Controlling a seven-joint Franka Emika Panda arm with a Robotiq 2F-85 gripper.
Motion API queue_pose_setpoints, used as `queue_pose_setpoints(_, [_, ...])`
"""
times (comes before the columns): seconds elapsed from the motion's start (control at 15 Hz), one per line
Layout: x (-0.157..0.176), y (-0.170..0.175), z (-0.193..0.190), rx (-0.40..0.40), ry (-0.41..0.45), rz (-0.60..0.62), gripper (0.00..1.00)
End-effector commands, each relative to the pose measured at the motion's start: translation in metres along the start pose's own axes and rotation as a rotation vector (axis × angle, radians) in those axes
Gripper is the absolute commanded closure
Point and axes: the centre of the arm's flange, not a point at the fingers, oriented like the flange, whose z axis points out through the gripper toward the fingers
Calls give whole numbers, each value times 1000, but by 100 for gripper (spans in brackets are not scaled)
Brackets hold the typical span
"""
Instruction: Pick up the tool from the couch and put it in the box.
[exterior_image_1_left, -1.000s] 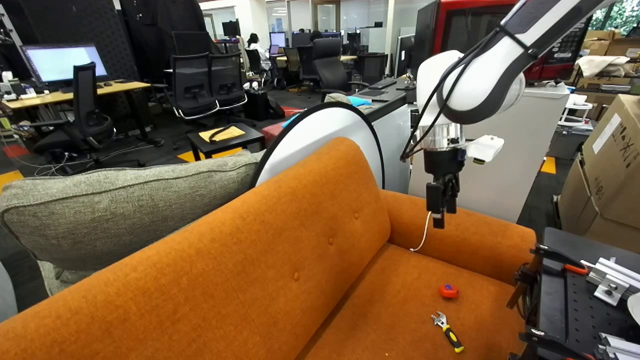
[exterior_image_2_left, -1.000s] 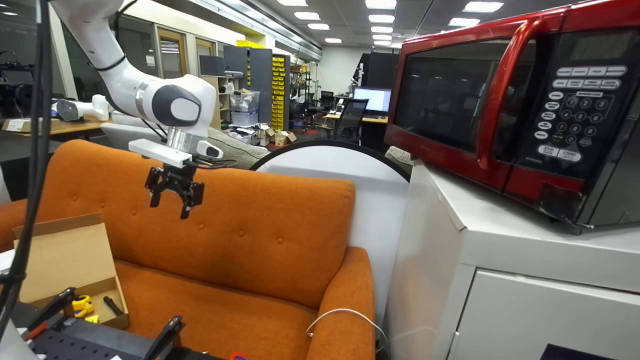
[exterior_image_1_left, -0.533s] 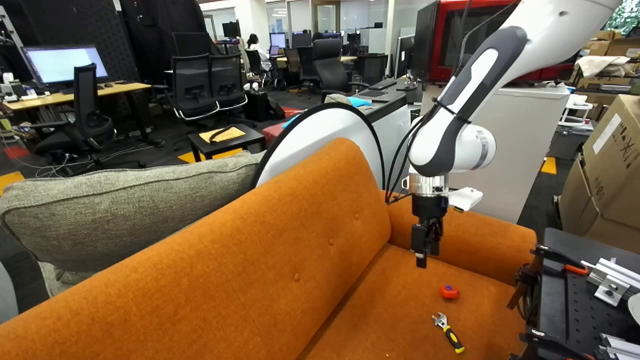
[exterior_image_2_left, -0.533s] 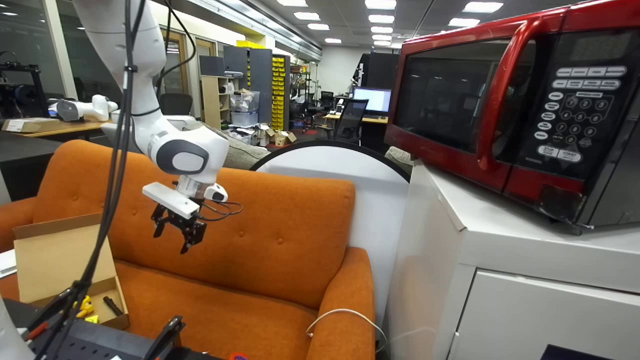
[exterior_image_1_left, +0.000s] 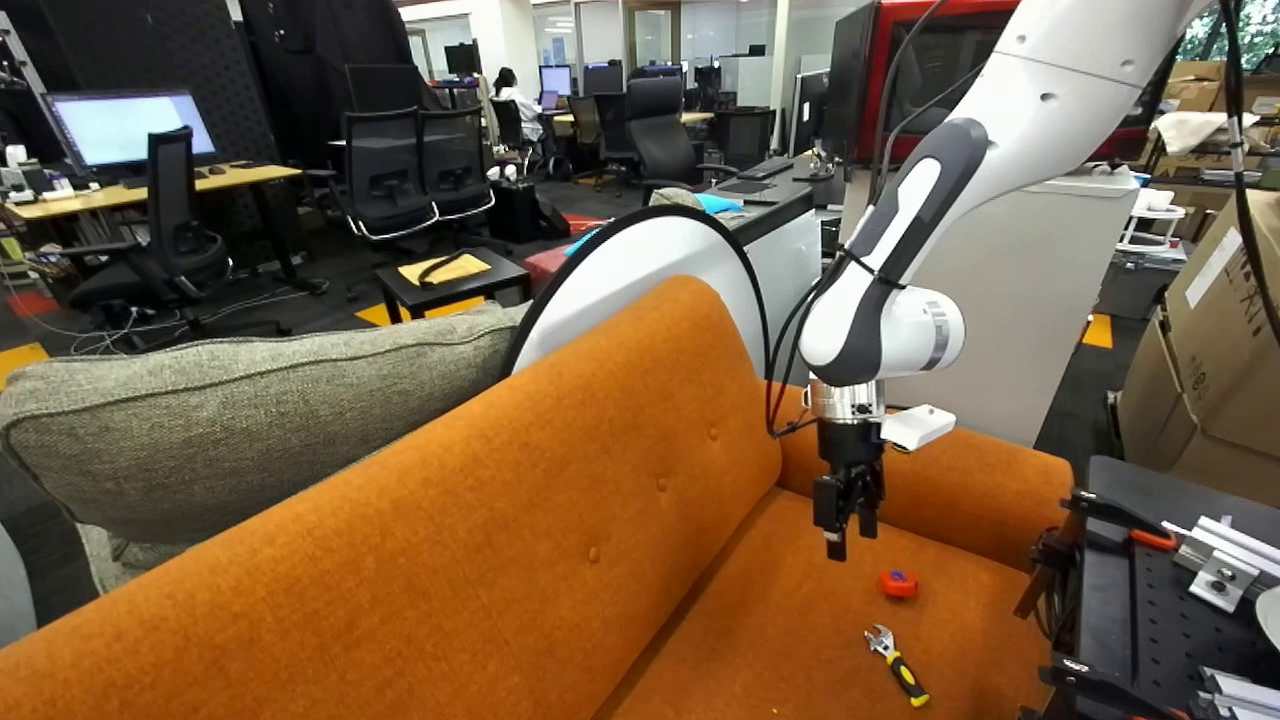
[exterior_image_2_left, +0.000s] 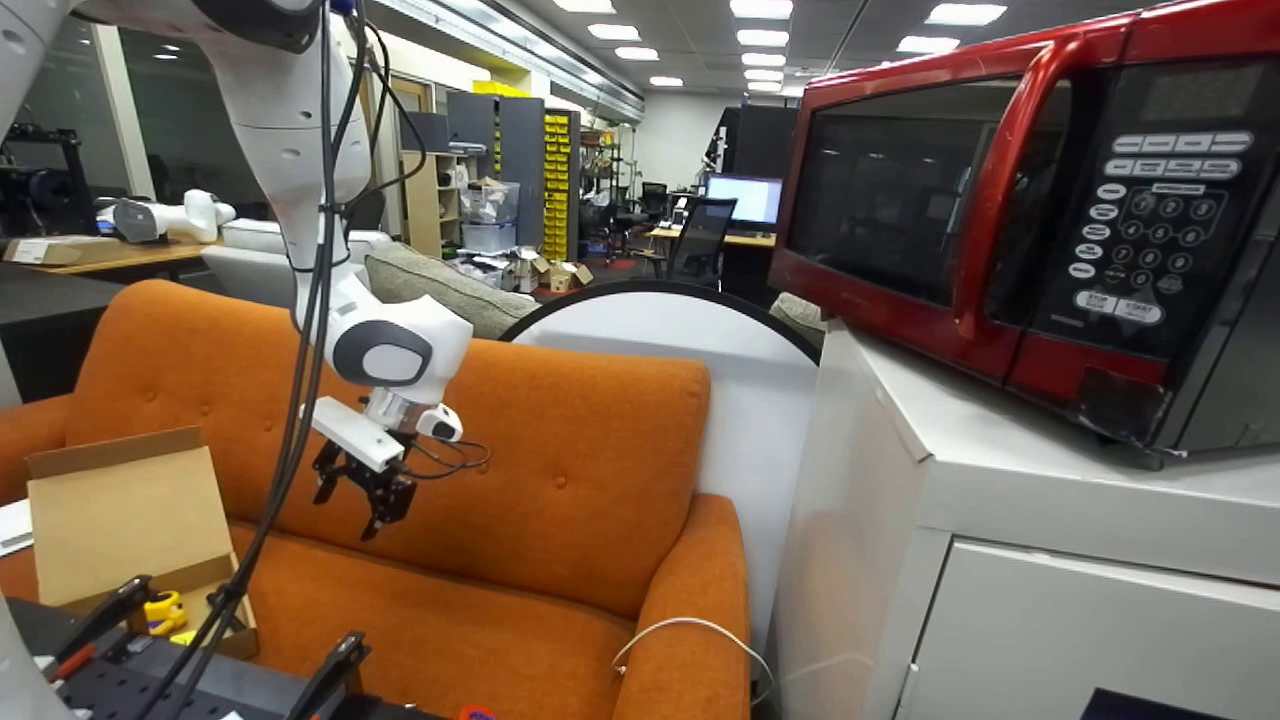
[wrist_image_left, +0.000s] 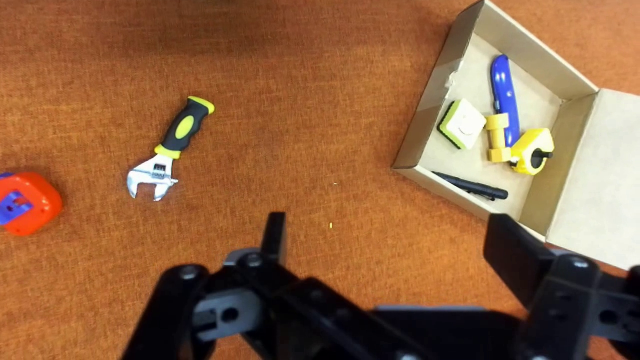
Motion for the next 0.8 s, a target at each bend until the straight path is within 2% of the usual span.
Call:
queue_pose_setpoints(0.0, [0,0,0,0,0,1,0])
queue_pose_setpoints(0.13, [0,0,0,0,0,1,0])
queue_pose_setpoints(0.33, [14,16,27,17,-51,51,0])
queue_pose_setpoints(0.53, [28,49,68,57,-31,137,0])
queue_pose_setpoints(0.73, [40,85,105,47,-22,250,0])
